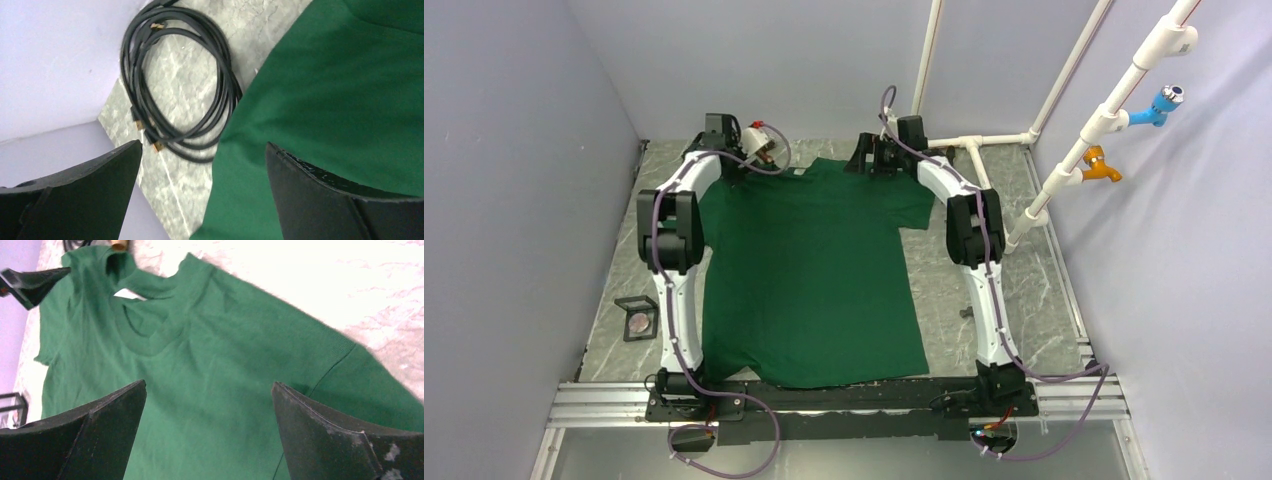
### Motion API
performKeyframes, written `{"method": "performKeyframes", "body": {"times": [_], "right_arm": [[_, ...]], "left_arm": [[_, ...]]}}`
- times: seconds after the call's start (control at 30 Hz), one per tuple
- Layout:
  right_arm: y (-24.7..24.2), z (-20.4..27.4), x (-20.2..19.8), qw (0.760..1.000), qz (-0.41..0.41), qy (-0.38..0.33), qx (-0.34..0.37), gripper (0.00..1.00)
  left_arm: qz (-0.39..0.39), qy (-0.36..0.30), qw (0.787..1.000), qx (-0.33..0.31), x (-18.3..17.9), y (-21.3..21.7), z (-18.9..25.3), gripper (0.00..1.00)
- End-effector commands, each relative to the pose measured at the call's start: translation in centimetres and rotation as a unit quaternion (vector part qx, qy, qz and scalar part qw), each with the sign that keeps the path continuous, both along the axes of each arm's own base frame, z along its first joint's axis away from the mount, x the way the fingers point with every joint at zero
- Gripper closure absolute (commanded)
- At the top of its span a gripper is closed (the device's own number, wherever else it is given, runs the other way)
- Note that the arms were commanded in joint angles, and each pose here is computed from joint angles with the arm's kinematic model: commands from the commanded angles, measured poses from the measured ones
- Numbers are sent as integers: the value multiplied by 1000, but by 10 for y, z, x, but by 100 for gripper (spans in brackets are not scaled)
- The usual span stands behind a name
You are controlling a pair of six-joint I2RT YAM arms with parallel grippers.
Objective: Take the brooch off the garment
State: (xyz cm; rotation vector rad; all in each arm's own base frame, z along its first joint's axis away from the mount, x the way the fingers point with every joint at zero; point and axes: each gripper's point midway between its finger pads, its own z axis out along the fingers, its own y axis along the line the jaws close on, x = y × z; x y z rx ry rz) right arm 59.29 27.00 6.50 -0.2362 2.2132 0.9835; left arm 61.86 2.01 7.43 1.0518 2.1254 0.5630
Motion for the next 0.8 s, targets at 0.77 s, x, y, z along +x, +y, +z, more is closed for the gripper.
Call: {"method": "performKeyframes", "body": {"times": [0.77], "right_arm": [[-153, 141, -252, 979, 11, -105, -175, 0]], "left_arm": [[107, -4, 905, -411, -314, 19, 175, 1]]}}
